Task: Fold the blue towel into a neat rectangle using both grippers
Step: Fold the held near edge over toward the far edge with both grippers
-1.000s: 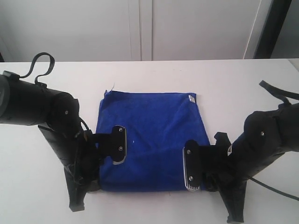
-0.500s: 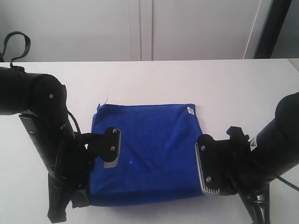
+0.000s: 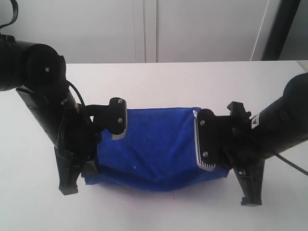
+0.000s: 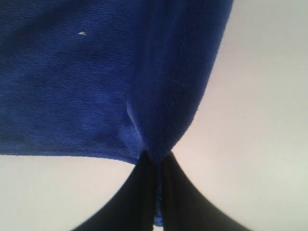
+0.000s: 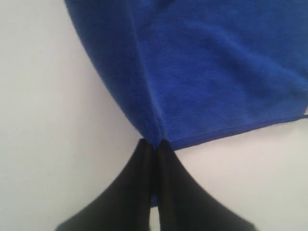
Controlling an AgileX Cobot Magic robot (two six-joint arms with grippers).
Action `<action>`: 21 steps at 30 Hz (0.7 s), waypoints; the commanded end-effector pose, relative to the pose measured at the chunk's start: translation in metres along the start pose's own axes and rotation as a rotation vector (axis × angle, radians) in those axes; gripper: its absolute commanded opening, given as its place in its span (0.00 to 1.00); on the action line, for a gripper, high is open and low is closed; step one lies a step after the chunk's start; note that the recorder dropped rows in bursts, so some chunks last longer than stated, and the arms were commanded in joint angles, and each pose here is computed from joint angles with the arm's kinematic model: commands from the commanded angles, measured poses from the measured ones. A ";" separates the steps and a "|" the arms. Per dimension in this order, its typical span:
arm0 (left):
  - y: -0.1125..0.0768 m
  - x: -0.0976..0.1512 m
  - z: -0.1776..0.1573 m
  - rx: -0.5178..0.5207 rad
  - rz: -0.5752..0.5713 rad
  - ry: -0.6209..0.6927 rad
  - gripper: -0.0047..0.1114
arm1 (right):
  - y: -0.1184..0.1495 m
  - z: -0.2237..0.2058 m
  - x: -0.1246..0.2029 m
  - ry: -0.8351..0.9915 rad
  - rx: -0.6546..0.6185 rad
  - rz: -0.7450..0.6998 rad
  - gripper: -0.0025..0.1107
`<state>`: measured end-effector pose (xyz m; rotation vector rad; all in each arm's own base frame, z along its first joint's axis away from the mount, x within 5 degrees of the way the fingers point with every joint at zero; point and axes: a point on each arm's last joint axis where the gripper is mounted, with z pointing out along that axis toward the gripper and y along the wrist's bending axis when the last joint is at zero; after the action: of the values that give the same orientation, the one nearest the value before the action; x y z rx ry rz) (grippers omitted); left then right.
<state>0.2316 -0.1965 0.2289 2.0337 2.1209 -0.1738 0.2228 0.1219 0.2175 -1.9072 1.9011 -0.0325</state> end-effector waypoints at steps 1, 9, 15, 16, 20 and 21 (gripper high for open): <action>0.006 0.000 -0.006 -0.039 -0.002 0.024 0.04 | -0.014 -0.009 -0.009 -0.041 0.090 0.007 0.02; 0.026 -0.002 -0.008 -0.149 -0.015 0.007 0.04 | -0.035 -0.010 -0.010 -0.063 0.177 0.069 0.02; 0.047 0.007 -0.010 -0.209 -0.074 -0.023 0.04 | -0.047 0.010 -0.011 -0.070 0.224 0.102 0.02; 0.050 0.009 -0.009 -0.218 -0.082 -0.027 0.04 | -0.048 0.014 -0.011 -0.068 0.226 0.103 0.02; 0.060 0.012 -0.003 -0.246 -0.104 -0.042 0.04 | -0.056 0.028 -0.007 -0.065 0.253 0.143 0.02; 0.061 0.013 0.000 -0.246 -0.104 -0.040 0.04 | -0.060 0.030 -0.006 -0.063 0.256 0.163 0.02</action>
<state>0.2873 -0.1819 0.2325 1.7955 2.0938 0.0330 0.2771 0.1355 0.2122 -1.6420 1.8825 -0.1423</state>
